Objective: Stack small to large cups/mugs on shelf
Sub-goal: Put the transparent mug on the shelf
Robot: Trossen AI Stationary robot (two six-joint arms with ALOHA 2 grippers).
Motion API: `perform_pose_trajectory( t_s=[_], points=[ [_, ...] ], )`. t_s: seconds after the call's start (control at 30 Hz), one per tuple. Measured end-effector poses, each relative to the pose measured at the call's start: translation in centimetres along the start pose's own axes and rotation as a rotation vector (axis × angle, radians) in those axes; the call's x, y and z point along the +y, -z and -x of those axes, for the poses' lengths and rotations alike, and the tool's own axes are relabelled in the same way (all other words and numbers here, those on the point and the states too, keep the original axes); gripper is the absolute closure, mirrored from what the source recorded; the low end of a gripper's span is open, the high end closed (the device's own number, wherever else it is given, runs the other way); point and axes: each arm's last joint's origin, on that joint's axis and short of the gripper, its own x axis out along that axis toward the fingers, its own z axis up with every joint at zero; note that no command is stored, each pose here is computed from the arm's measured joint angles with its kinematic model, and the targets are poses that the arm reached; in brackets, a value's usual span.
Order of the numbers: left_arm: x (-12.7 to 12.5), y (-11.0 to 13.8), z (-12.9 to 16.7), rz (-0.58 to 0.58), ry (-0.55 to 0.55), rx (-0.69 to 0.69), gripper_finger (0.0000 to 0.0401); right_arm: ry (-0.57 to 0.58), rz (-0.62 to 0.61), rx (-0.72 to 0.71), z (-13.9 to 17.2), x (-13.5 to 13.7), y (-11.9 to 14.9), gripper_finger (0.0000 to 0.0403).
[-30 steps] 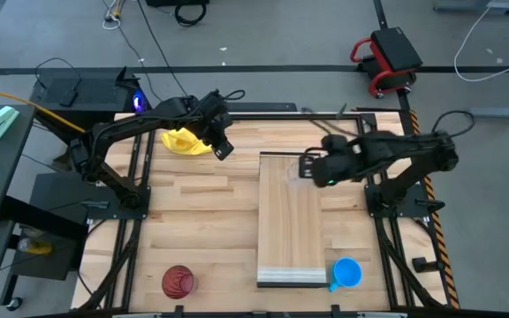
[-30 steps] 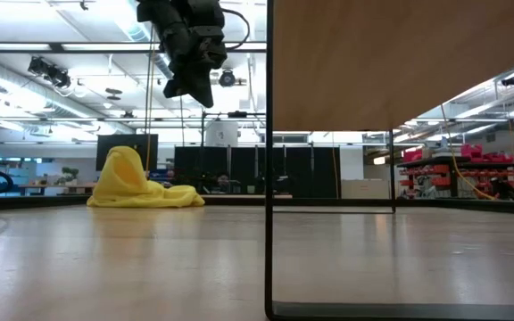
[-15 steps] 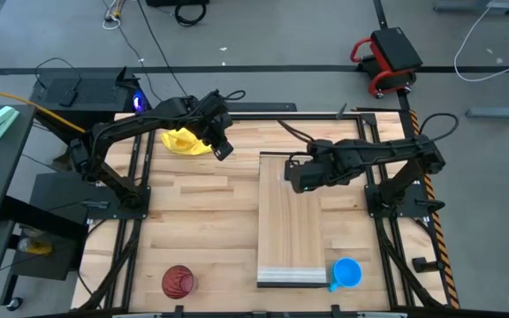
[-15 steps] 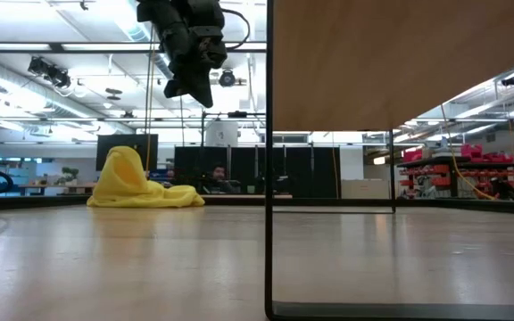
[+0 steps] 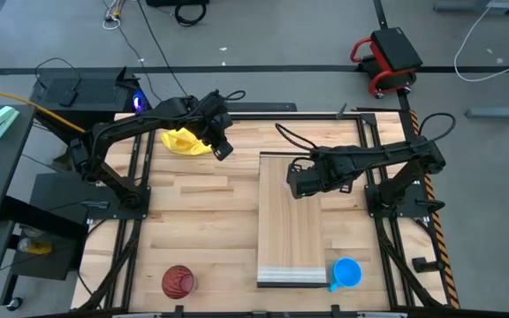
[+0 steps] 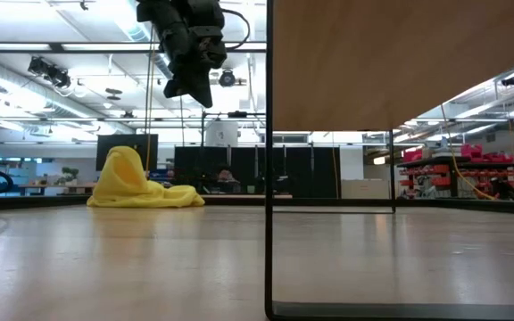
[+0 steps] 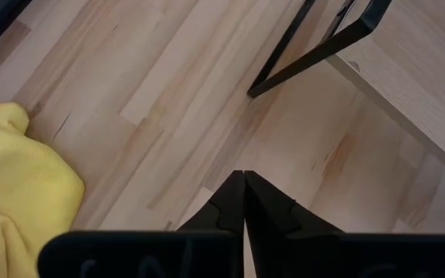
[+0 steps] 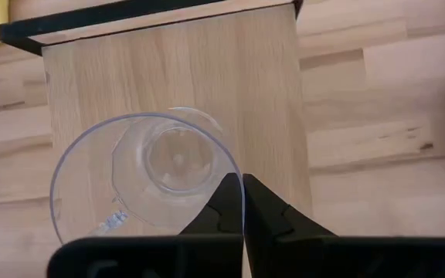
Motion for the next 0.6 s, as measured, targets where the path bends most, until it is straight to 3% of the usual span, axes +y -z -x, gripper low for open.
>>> perform_pose_trajectory(
  t_s=[0.6],
  points=[
    [0.0,-0.01,0.0,-0.002,0.0,-0.001,0.0389,0.015,-0.03,0.024,-0.12,0.0,-0.12,0.0401]
  ],
)
